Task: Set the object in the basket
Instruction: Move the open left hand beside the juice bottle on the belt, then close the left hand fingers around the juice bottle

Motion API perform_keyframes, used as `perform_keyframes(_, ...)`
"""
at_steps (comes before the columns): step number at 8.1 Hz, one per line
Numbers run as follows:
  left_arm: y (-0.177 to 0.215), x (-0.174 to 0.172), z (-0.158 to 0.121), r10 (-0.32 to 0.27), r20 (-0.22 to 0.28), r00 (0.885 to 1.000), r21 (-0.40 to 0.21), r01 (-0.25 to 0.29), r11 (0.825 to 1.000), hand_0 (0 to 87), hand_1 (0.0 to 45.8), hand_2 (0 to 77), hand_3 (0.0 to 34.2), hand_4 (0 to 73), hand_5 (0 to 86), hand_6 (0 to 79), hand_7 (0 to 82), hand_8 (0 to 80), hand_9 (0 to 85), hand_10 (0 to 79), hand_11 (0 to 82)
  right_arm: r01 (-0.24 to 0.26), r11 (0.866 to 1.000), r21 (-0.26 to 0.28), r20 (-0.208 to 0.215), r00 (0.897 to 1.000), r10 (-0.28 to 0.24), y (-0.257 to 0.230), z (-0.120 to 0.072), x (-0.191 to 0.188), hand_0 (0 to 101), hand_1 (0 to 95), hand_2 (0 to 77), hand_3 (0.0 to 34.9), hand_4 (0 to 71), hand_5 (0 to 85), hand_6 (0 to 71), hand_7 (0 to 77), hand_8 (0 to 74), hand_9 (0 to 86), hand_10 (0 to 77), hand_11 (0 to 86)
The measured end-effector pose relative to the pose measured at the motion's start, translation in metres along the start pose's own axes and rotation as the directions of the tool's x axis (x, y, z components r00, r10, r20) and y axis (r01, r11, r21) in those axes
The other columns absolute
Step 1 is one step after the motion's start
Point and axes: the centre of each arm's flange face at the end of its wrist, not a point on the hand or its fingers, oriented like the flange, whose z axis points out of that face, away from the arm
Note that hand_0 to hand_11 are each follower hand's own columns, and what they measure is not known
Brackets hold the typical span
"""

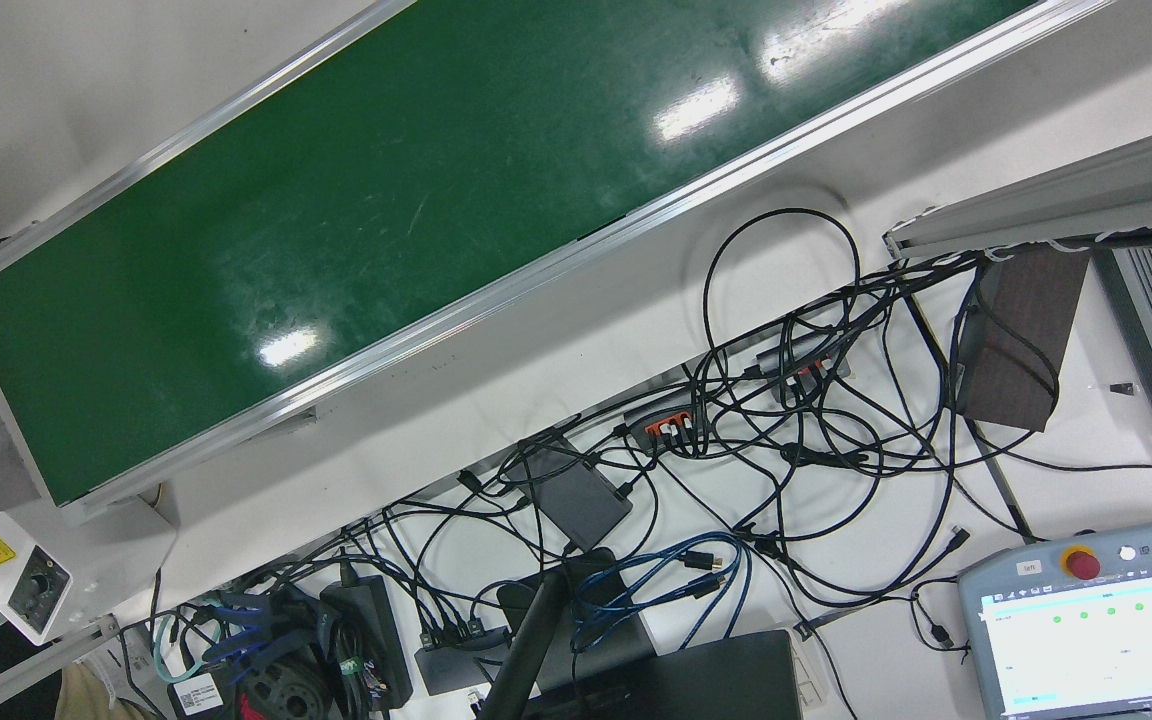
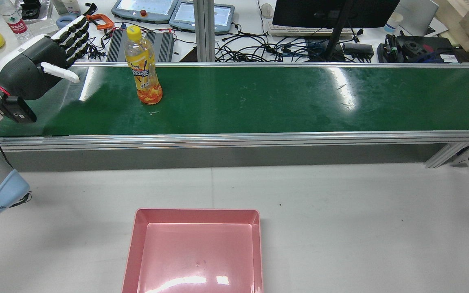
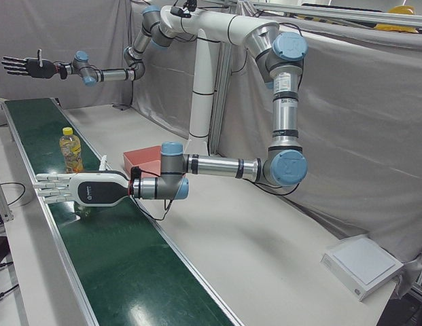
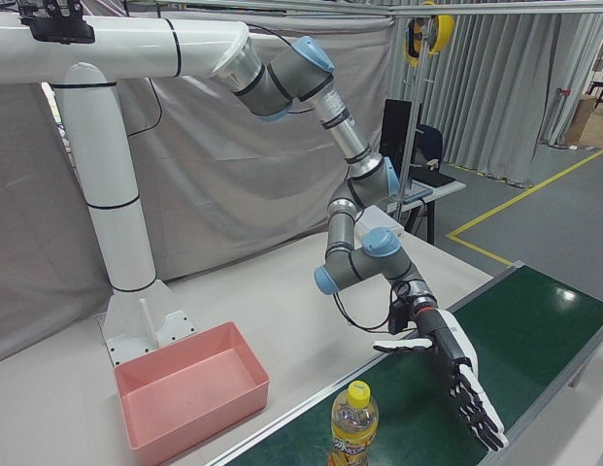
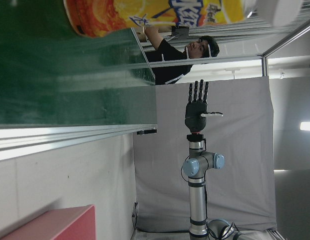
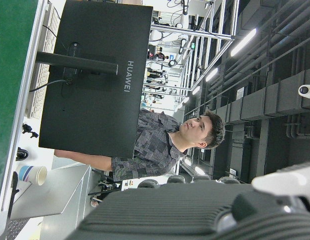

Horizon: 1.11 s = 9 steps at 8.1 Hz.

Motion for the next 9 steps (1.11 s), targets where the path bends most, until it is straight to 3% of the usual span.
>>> perform_keyframes(7,0.0104,-0.001,0.0025,-0.016,0.0,1.0,-0.027,0.016,1.0,64.6,12.5,0.0,0.2,1.1,8.7,0.0,0.5,0.0,0.5,0.0,0.5,0.0,1.0,-0.001,0.0,1.0,0.0,0.0002,0.0001,0.0,0,0.0,0.5,0.0,0.0,0.0,0.0,0.5,0.0,0.0,0.0,0.0)
perform_keyframes(9,0.0101,0.0026,0.002,-0.043,-0.013,0.999,-0.039,0.043,0.998,66.7,12.5,0.0,0.2,0.5,10.9,0.0,0.5,0.0,0.5,0.0,0.5,0.0,1.0,0.0,0.0,1.0,0.0,0.0002,0.0,0.0,0,0.0,0.5,0.0,0.0,0.0,0.0,0.5,0.0,0.0,0.0,0.0)
